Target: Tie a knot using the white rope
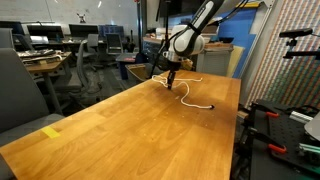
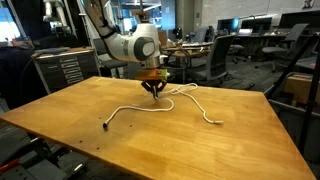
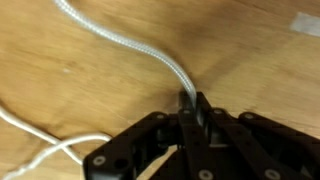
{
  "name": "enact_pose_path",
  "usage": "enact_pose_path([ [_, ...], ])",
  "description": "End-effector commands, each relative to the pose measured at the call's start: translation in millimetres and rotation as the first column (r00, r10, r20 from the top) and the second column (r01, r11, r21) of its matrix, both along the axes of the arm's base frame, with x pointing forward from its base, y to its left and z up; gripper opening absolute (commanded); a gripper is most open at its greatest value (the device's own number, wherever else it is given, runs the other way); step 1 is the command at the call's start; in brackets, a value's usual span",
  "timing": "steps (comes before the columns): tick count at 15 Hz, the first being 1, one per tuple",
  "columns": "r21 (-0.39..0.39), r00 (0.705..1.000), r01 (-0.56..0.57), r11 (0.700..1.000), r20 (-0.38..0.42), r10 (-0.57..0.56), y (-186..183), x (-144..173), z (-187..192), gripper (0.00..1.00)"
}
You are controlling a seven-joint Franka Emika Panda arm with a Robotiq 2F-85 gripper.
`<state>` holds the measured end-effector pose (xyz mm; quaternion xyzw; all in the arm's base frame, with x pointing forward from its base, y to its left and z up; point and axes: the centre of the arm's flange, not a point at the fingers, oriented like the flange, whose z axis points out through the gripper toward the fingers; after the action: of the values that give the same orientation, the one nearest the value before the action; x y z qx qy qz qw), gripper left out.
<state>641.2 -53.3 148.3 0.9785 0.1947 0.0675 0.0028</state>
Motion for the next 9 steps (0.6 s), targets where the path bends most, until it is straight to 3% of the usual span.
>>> enact_pose_path([
  [1,-0.012,0.982,-0.164,0.986,0.098,0.164,83.7,-17.8,45.4,0.12],
  [5,-0.065,0.914,-0.344,0.937,0.206,0.35,185.3,-37.4,90.1,0.11],
  [9,-0.111,0.796,-0.477,0.872,0.366,0.482,271.5,-64.9,136.3,0.1],
])
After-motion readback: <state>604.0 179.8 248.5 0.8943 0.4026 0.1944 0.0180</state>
